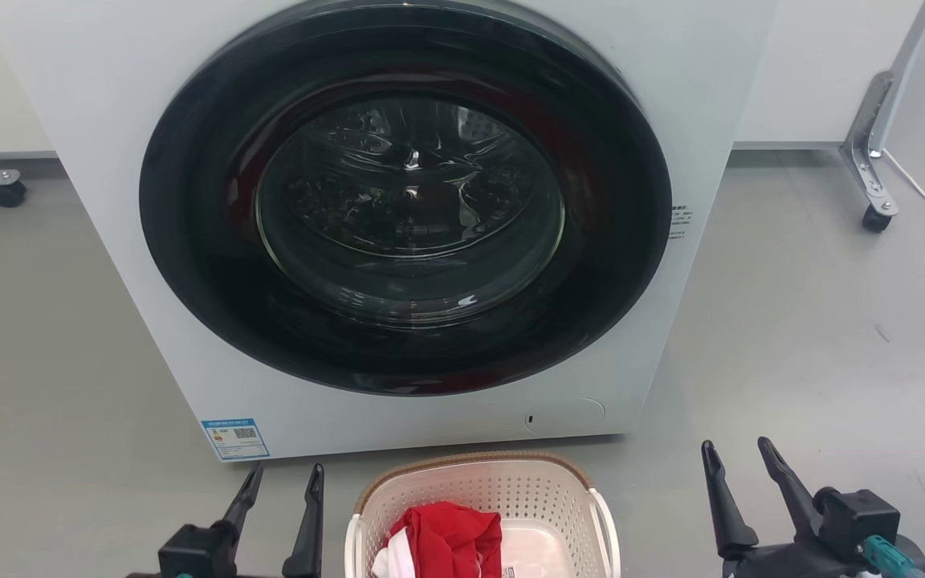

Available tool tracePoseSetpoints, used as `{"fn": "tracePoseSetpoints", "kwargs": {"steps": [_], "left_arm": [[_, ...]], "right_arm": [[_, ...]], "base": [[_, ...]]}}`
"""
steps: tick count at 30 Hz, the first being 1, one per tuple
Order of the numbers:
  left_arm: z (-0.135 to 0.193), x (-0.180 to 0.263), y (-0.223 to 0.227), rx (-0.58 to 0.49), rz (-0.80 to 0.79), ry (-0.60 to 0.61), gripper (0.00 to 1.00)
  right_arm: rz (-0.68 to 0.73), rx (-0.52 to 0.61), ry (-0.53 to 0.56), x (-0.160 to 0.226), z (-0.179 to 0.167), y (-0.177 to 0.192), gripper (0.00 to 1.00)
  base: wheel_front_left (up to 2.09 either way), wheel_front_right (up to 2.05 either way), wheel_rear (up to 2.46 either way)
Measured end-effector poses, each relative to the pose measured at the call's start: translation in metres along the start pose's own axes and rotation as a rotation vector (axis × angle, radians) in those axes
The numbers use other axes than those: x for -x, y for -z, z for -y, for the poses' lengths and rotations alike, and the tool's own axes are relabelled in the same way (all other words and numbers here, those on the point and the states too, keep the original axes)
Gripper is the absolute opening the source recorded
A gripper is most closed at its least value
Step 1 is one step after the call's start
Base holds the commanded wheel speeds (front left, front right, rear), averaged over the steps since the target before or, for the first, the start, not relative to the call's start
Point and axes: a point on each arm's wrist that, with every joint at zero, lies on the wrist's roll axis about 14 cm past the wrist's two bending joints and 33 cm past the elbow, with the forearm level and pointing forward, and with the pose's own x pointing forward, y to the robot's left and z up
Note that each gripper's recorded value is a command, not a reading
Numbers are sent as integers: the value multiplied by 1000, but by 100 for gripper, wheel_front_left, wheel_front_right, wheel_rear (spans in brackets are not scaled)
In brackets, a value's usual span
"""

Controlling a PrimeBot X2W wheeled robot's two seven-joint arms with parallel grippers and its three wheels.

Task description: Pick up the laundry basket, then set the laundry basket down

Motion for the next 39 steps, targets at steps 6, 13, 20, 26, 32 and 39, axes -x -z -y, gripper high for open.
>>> {"fn": "tracePoseSetpoints", "kwargs": {"steps": [6, 13, 20, 26, 32, 39], "left_arm": [[-7, 10, 0, -6, 8, -28, 100], [-13, 17, -1, -4, 14, -50, 100], [-22, 23, 0, -3, 17, -87, 100], [-25, 23, -3, -11, 29, -105, 100], [-26, 22, -4, -12, 25, -115, 100], [-25, 24, 0, -10, 4, -118, 100]], "right_arm": [[7, -2, 24, 9, 4, 0, 100], [13, -10, 56, 17, 11, -1, 100], [9, -11, 71, 19, 15, 1, 100], [12, -6, 73, 20, 15, 0, 100], [18, -5, 78, 20, 16, -1, 100], [25, 11, 79, 19, 17, -4, 100]], "base": [[0, 0, 0], [0, 0, 0], [0, 0, 0], [0, 0, 0], [0, 0, 0], [0, 0, 0]]}}
